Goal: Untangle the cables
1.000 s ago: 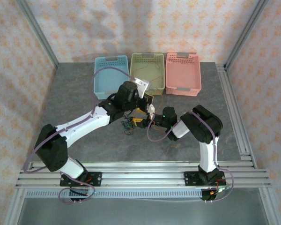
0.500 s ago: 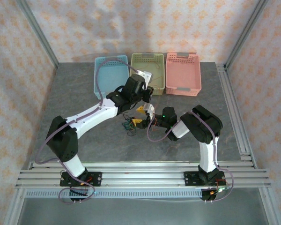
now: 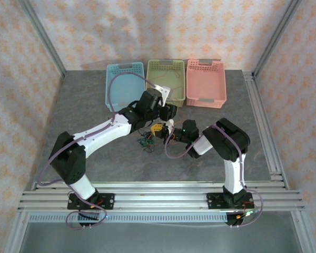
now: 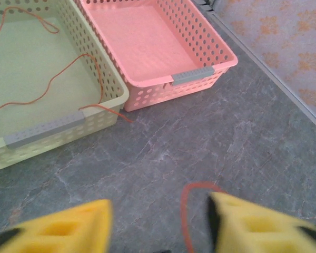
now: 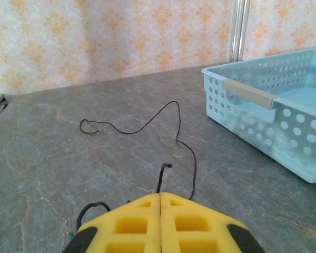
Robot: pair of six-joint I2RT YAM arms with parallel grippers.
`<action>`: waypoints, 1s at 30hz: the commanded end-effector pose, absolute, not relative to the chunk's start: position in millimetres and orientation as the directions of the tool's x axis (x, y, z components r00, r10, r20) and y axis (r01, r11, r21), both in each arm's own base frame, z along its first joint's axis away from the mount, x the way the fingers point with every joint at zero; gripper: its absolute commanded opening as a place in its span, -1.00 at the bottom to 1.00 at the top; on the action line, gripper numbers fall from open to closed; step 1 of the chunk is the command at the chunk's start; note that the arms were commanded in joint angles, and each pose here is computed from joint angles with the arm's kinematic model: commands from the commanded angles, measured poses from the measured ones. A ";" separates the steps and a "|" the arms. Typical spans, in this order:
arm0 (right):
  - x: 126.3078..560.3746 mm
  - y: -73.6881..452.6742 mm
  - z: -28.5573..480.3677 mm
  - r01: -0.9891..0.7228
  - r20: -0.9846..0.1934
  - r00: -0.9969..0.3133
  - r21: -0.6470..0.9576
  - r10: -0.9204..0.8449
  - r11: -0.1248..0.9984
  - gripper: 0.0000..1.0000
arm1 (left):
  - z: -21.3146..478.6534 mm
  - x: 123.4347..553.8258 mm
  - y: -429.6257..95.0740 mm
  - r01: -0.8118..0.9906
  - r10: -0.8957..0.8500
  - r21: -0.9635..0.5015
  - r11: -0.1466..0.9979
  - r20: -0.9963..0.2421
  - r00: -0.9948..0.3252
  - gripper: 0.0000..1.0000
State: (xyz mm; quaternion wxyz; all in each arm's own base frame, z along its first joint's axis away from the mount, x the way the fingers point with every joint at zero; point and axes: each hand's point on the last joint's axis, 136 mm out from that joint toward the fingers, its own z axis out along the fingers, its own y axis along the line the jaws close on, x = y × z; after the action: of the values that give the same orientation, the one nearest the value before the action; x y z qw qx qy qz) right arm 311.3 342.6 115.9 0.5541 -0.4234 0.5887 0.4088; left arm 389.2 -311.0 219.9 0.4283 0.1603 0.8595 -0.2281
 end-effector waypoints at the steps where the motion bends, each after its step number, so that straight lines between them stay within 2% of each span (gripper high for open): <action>1: 317.0 344.6 126.9 -0.944 -1.000 0.005 -0.009 -0.014 0.330 -1.00 | 239.2 389.2 -281.7 0.390 0.093 -0.164 0.906 -0.821 -0.563 0.49; 5: 328.2 336.9 128.5 -0.916 -1.000 0.005 -0.010 -0.014 0.400 -1.00 | 225.0 389.2 -219.4 0.176 -0.003 -0.140 0.974 -0.790 -0.613 0.67; 8: 333.2 333.0 129.1 -0.906 -1.000 -0.007 0.003 -0.008 0.423 -1.00 | 198.3 384.3 -180.4 0.060 -0.086 -0.173 0.983 -0.728 -0.680 0.67; 11: 334.0 333.1 129.0 -0.905 -1.000 -0.013 0.010 -0.005 0.426 -1.00 | 167.7 375.7 -161.0 0.005 -0.089 -0.139 0.990 -0.662 -0.745 0.63; 19: 335.5 331.0 128.5 -0.901 -1.000 -0.015 0.011 -0.006 0.434 -1.00 | 102.9 352.7 -174.3 0.052 -0.006 -0.119 0.991 -0.443 -0.896 0.47; 25: 334.7 331.7 128.5 -0.904 -1.000 -0.013 0.009 -0.006 0.427 -1.00 | 90.7 338.0 -171.4 0.031 -0.020 -0.125 0.992 -0.383 -0.924 0.08; 30: 334.2 332.3 128.4 -0.906 -1.000 -0.011 0.007 -0.007 0.422 -1.00 | 69.7 332.7 -179.8 0.041 -0.005 -0.137 0.990 -0.323 -0.946 -0.07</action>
State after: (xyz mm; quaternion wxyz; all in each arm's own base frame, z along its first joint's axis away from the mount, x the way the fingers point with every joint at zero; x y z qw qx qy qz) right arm 332.1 333.5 115.2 0.5750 -0.3828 0.6176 0.3760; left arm 345.2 -175.4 84.9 0.1995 0.0054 0.9773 -0.0710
